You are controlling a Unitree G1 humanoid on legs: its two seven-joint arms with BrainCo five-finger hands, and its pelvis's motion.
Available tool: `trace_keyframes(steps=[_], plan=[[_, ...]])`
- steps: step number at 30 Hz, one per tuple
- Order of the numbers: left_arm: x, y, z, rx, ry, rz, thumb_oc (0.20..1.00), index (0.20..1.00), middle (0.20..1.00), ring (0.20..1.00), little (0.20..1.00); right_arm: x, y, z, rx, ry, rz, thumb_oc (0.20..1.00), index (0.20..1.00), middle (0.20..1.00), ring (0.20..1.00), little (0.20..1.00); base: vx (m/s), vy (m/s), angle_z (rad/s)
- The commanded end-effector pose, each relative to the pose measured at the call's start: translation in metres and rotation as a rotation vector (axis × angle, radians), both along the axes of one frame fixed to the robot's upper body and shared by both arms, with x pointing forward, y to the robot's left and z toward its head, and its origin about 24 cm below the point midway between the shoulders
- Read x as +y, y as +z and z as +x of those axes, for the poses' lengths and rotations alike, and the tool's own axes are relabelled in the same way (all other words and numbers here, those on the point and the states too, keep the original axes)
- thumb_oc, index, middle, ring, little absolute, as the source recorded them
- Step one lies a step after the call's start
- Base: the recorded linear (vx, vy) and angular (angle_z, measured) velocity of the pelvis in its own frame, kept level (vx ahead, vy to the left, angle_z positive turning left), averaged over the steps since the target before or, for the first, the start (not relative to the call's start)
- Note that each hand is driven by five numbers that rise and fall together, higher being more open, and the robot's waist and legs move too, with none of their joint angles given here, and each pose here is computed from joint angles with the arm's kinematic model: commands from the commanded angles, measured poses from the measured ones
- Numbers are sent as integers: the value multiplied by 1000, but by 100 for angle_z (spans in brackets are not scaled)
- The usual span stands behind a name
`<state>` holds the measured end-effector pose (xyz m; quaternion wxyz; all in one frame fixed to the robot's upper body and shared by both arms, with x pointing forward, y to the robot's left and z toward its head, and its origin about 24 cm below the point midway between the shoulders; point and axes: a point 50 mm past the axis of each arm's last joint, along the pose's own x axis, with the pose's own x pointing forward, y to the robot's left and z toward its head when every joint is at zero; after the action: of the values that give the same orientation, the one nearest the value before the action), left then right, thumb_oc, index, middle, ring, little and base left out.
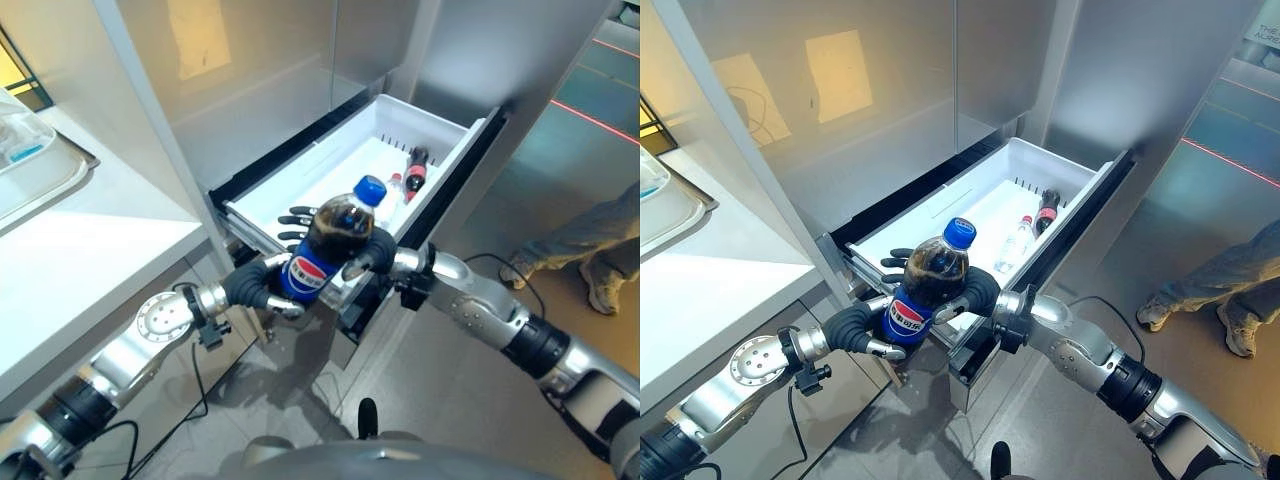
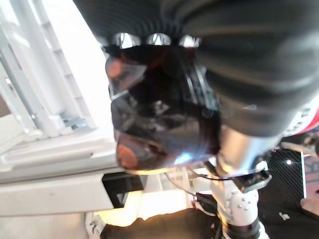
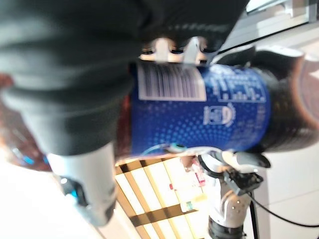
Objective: Take the drinks into the refrigerator
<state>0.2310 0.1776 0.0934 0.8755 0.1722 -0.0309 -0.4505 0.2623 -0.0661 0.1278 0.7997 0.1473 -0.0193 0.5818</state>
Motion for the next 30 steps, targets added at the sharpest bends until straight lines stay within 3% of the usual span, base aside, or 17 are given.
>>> trace_keyframes(steps=[1,5,6,7,8,21,22,23,30], plan=[[-15,37,10,-185,-41,-153,200,200,200,200,200,44,66,-27,-207,272,224,1000,1000,1000,1000,1000,0,0,0],[-16,36,11,-182,-36,-155,200,200,200,200,200,53,74,-34,-203,321,272,1000,1000,1000,1000,1000,0,0,0],[-16,35,12,-185,-32,-154,200,200,200,200,200,55,75,-35,-207,329,278,730,730,730,730,730,0,0,0],[-16,36,12,-189,-29,-154,200,200,200,200,200,56,78,-36,-220,334,285,235,235,235,235,235,0,0,0],[-16,36,12,-189,-29,-153,200,200,200,200,200,56,78,-36,-220,334,285,200,200,200,200,200,0,0,0],[-14,35,10,-186,-10,-162,200,200,200,200,200,53,75,-34,-193,289,317,200,200,200,200,200,0,0,0],[-14,35,10,-184,-8,-164,529,529,529,529,529,52,75,-34,-188,285,320,200,200,200,200,200,0,0,0],[-14,34,9,-178,-9,-167,1000,1000,1000,1000,1000,50,74,-33,-182,269,328,200,200,200,200,200,0,0,0],[-11,23,5,-72,9,-227,1000,1000,1000,1000,1000,32,63,-25,-133,157,364,200,200,200,200,200,0,0,0]])
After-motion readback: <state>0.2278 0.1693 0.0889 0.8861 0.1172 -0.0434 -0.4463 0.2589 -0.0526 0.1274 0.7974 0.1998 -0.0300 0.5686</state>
